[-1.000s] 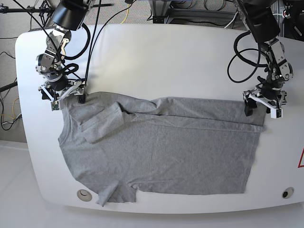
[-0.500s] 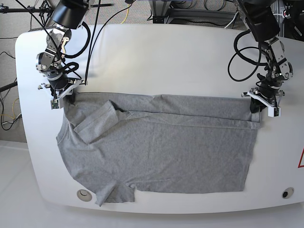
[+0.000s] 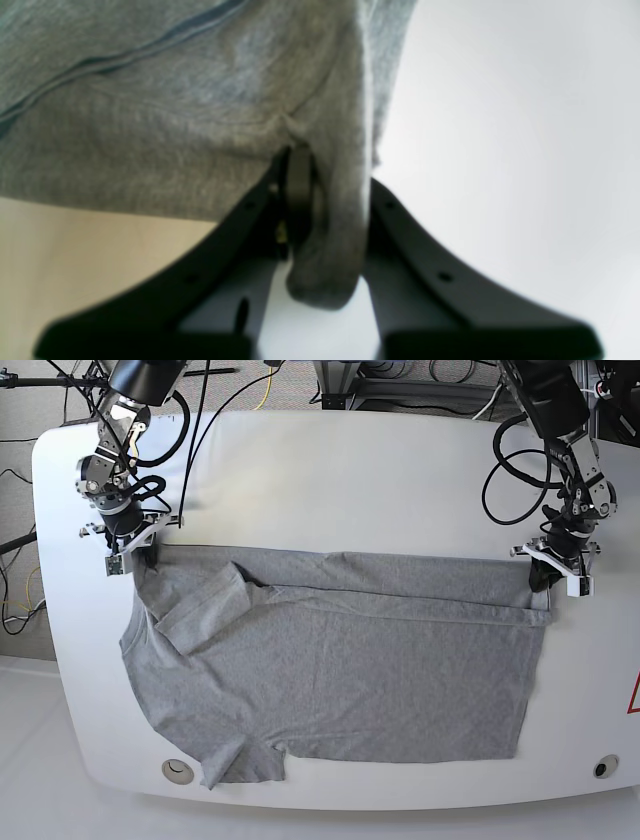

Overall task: Fold the T-shirt properly
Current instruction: 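Drag the shirt by the folded edge with both grippers toward the arms' bases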

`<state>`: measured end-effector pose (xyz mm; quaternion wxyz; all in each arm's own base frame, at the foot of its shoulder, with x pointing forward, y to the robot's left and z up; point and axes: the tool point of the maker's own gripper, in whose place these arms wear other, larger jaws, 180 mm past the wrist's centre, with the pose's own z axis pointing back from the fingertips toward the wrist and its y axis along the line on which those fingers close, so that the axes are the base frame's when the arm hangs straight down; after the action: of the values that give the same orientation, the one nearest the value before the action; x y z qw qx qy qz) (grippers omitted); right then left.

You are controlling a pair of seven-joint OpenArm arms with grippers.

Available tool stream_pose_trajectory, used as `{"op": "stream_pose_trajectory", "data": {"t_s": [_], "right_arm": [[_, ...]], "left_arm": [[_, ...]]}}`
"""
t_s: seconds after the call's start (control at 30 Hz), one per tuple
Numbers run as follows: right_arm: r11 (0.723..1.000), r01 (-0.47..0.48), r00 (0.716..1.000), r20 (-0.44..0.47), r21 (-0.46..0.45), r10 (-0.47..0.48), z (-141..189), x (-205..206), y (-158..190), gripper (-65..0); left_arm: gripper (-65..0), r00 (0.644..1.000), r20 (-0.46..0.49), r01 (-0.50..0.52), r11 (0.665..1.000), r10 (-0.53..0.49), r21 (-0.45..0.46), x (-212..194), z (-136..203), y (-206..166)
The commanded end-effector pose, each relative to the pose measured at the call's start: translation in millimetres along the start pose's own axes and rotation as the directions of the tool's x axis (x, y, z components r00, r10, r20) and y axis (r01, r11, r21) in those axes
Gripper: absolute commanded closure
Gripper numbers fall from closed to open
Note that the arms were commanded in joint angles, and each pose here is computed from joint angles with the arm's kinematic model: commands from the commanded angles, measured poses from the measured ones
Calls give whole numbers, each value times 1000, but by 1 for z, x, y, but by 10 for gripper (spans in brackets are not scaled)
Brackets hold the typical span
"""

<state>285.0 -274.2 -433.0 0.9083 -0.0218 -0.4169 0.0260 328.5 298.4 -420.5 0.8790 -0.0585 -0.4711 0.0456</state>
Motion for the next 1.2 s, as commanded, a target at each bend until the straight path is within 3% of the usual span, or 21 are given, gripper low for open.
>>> {"op": "stream_pose_trajectory", "data": {"t_s": [0.0,0.17,0.43,0.67,1.17], "right_arm": [[999,-36,993,-110,-22,34,10,-28,-6,-53],[999,-39,990,-135,-19,36,18,-43,-4,-53],[1000,-17,983,-182,-26,12,33,-71,0,-53],[999,3,980,-199,-47,-13,46,-84,0,-53],[997,-44,969,-247,-56,28,78,-107,-2,-53]], "left_arm": [[-6,998,-42,37,999,-36,23,-10,10,10],[-6,996,-52,75,996,-72,56,-17,34,19],[-6,975,-157,168,984,-156,66,-35,68,18],[-6,971,-171,182,980,-166,82,-45,88,16],[-6,964,-223,168,982,-146,86,-70,101,17]]}}
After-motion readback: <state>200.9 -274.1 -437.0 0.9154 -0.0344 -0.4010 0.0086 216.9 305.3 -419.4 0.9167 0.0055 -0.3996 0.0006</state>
